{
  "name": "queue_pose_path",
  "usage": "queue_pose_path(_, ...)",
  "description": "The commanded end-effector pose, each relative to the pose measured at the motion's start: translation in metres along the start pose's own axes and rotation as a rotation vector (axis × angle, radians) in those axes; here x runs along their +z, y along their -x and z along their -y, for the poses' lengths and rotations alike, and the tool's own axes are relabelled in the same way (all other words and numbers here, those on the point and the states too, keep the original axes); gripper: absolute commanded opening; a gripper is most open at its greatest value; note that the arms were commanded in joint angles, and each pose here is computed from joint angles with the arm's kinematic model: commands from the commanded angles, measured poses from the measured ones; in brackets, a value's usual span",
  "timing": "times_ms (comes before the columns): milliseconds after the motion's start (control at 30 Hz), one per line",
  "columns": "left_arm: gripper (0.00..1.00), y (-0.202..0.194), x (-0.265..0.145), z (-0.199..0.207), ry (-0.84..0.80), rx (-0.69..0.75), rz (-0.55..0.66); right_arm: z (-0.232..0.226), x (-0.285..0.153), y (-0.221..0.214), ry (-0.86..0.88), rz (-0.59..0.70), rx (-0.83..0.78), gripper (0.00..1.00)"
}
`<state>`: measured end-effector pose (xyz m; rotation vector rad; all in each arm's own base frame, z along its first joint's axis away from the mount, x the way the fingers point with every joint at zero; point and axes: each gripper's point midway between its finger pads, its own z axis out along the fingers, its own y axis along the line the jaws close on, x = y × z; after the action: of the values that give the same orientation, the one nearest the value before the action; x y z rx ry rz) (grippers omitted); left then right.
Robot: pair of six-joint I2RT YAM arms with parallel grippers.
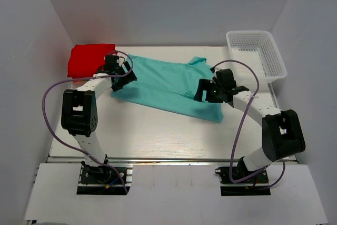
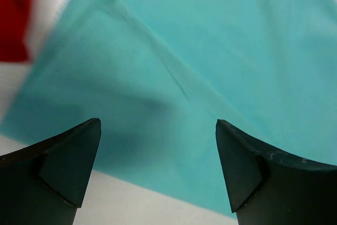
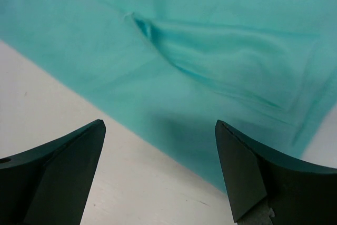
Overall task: Fold and stack the t-shirts
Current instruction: Fold the flattened tshirt in 1/3 of the way
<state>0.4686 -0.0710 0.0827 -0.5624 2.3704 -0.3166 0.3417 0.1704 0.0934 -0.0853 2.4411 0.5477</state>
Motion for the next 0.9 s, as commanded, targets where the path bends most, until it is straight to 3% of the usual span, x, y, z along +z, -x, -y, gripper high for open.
queue_pose_path(0,1.0,-0.021,-0.016,0.039,-0.213,0.066,-0.039,-0.036,0.005,-0.006,0.187,-0.002,-0.055,0.9)
queue_pose_path(167,1.0,-0.053,0.003,0.026,-0.166,0.072,-0.123,-0.049,0.028,-0.019,0.236,-0.046,-0.043,0.9)
queue_pose_path(433,1.0,-0.066,0.012,0.009,-0.099,0.078,-0.151,-0.043,0.057,-0.003,0.154,0.042,-0.027,0.9)
queue_pose_path(700,1.0,-0.079,0.018,-0.002,-0.069,0.085,-0.182,-0.034,0.079,0.042,0.072,0.186,-0.014,0.9)
queue_pose_path(867,1.0,-0.085,0.02,-0.01,-0.035,0.085,-0.198,-0.034,0.088,0.088,0.046,0.353,-0.05,0.9)
